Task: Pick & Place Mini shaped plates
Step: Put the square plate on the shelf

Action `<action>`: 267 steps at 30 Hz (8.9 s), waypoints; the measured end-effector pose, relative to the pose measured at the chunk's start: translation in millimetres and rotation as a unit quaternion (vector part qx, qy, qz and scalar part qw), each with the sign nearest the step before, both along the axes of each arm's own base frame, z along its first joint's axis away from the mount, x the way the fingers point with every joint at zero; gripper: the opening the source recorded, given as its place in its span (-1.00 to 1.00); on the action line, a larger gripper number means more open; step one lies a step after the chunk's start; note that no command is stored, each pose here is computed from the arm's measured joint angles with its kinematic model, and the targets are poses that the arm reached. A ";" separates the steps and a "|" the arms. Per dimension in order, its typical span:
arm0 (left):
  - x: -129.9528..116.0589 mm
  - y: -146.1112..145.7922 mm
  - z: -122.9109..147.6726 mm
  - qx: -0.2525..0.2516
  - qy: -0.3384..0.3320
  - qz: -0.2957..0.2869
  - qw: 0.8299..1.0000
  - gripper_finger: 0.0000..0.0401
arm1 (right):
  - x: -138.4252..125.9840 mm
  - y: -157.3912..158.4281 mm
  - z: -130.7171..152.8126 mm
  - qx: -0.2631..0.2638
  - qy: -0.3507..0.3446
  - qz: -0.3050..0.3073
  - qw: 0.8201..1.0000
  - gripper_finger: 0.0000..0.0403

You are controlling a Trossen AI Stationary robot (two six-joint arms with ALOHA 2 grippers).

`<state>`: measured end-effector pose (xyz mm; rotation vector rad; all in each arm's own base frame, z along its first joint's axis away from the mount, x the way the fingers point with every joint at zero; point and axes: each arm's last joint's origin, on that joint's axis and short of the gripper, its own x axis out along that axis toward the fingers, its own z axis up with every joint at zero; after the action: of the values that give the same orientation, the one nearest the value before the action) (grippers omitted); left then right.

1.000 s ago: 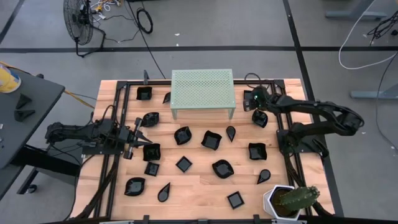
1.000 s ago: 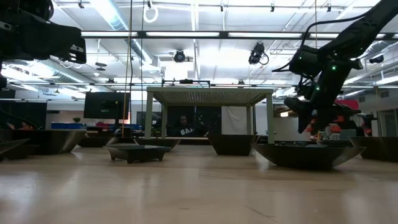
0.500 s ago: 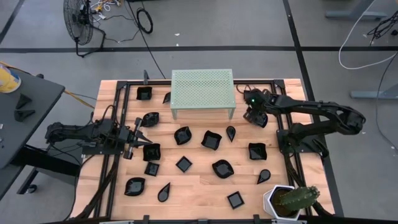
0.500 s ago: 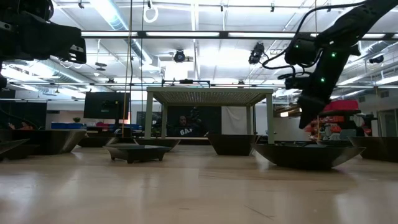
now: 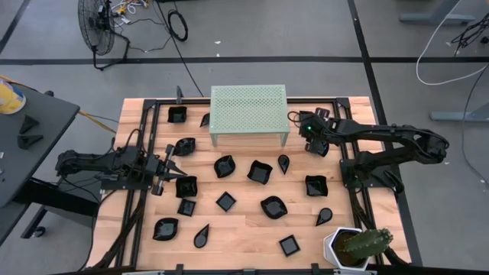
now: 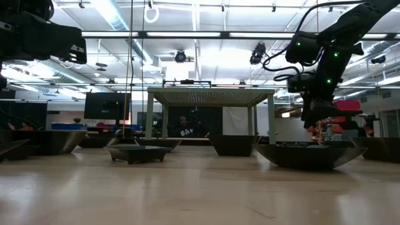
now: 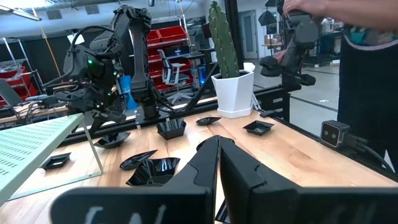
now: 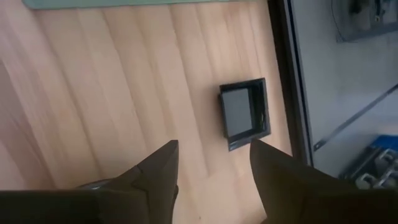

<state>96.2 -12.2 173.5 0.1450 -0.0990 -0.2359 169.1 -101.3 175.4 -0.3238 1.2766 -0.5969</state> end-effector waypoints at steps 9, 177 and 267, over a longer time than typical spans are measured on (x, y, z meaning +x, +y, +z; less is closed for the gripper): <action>0.0 0.0 0.0 0.000 0.000 0.000 1.000 -0.88 | 4.9 2.5 -11.7 -0.030 0.012 0.069 0.997 0.00; 0.0 0.0 -0.2 0.000 0.001 0.000 1.000 -0.88 | 8.9 -46.0 -67.4 -0.068 0.062 -0.020 0.996 -0.02; 0.0 0.0 -0.2 0.000 0.001 0.000 1.000 -0.88 | -6.1 -31.6 32.1 -0.204 0.038 -0.136 0.969 -1.00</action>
<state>96.2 -12.2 173.3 0.1445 -0.0970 -0.2357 163.0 -133.0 207.5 -0.5197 1.2770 -1.0968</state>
